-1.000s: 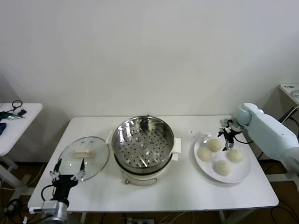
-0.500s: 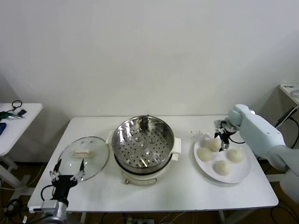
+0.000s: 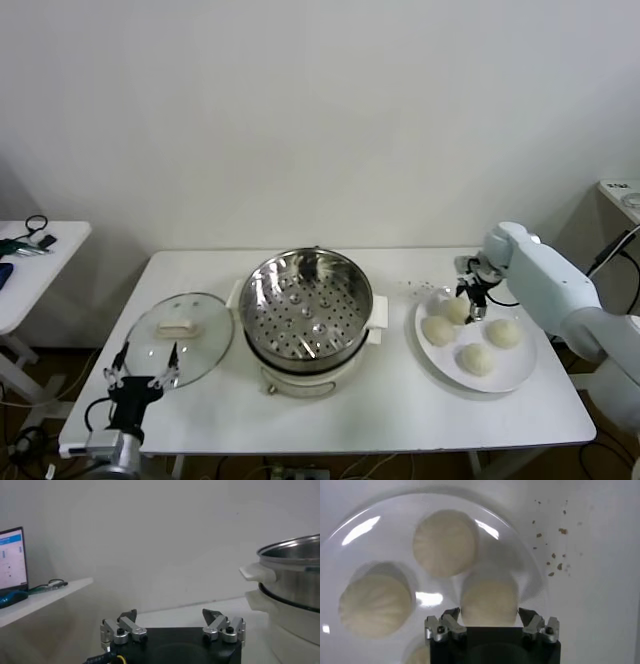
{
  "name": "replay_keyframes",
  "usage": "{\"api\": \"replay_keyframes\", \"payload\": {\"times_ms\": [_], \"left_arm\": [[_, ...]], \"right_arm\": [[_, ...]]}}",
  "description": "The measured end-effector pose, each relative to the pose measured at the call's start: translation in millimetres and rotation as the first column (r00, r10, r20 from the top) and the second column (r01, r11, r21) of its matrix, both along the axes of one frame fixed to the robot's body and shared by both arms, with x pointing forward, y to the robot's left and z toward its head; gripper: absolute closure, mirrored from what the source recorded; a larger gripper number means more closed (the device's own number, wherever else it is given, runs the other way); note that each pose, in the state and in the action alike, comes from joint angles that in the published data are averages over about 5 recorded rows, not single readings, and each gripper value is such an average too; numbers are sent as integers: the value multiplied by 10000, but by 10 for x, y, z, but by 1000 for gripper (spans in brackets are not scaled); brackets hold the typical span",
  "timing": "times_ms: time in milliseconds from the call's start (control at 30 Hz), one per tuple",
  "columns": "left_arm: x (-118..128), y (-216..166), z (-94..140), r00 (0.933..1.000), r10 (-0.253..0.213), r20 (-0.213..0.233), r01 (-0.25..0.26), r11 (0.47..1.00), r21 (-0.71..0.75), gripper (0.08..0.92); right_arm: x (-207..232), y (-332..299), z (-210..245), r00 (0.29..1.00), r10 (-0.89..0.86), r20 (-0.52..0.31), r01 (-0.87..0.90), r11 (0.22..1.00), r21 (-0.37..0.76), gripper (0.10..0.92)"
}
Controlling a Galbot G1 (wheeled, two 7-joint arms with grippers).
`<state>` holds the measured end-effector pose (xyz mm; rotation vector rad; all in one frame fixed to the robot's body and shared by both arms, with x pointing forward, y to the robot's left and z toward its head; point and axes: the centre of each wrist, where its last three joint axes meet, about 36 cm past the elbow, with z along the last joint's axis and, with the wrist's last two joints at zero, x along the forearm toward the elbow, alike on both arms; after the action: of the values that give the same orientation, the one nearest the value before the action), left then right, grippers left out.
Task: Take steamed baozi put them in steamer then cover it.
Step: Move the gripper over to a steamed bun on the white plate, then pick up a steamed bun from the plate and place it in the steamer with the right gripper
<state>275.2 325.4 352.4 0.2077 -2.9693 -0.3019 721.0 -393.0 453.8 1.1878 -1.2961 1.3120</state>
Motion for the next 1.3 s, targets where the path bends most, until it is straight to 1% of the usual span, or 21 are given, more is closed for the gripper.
{"api": "replay_keyframes", "payload": {"times_ms": [233,467,633,833,967,1067,1200,1300], "left_arm": [[-15,4,1,10000,14,-14,-14,10000,-11,177],[-36,5,13,10000,36,0,-36,10000,-64,177],[-44,5,24,10000,49,19,-49,9999,-104,177],[-63,3,50,10000,34,13,-34,9999,-142,177],[-70,-9,61,10000,7,-4,-7,9999,-171,177],[-82,-29,71,10000,-31,-38,30,9997,-258,177],[-83,-49,89,10000,-51,-67,48,9991,-412,177],[-83,-58,86,9999,-66,-97,61,9988,-489,177]], "right_arm": [[7,-13,46,10000,47,19,-47,10000,20,279],[25,-24,239,9994,302,159,-303,9995,36,285],[54,50,541,9952,907,359,-908,9959,-12,287],[103,332,1060,9730,2190,723,-2186,9757,-125,289],[124,649,1462,9355,3396,975,-3377,9406,-357,286],[115,935,1768,8912,4384,1168,-4338,8988,-634,285],[75,1332,2123,8141,5647,1359,-5546,8252,-1066,284],[20,1669,2330,7352,6627,1427,-6469,7488,-1445,285]]}}
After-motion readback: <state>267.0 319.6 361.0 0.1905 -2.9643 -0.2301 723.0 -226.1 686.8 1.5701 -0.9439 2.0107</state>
